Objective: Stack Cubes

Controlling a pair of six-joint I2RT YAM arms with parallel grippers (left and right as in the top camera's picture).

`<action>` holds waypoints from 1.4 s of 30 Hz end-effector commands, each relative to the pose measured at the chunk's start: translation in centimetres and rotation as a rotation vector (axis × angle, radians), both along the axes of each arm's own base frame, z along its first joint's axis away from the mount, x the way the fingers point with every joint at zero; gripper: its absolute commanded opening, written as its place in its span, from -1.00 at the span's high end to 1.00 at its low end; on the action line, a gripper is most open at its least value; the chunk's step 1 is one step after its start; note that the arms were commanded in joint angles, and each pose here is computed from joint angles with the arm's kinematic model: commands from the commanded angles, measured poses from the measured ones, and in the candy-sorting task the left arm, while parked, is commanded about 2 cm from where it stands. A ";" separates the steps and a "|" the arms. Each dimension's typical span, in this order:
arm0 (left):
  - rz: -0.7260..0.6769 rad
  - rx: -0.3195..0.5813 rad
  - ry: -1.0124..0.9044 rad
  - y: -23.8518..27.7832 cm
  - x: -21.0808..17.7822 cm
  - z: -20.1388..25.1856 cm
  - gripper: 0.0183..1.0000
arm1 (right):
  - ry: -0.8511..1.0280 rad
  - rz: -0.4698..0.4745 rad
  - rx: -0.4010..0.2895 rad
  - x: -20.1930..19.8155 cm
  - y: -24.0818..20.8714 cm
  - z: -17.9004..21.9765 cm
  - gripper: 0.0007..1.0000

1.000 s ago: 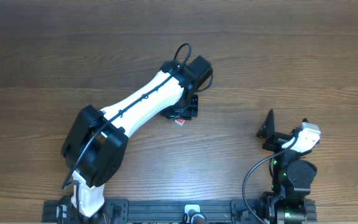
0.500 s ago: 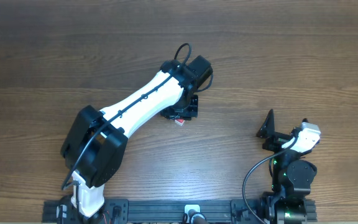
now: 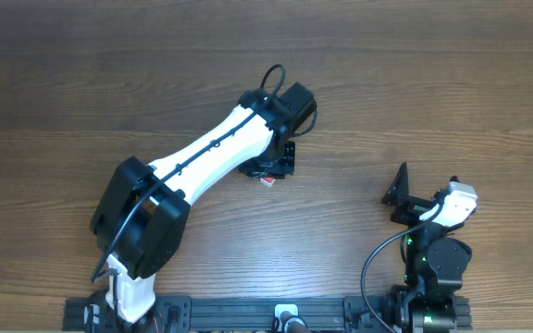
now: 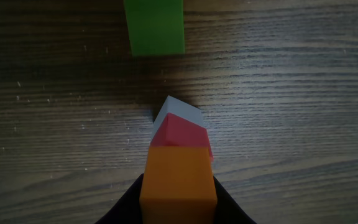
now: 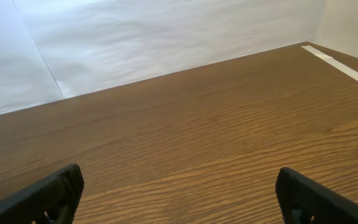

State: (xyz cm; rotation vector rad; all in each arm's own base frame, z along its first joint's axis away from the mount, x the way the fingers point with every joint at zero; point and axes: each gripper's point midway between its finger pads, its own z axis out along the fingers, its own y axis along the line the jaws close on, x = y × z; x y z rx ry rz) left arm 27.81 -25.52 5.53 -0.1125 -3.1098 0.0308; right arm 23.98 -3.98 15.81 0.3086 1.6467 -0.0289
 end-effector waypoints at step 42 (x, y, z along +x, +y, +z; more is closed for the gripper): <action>-0.009 0.000 0.016 -0.3 0.2 -0.7 0.43 | 0.015 -0.013 -0.006 -0.1 -0.2 -0.2 -0.98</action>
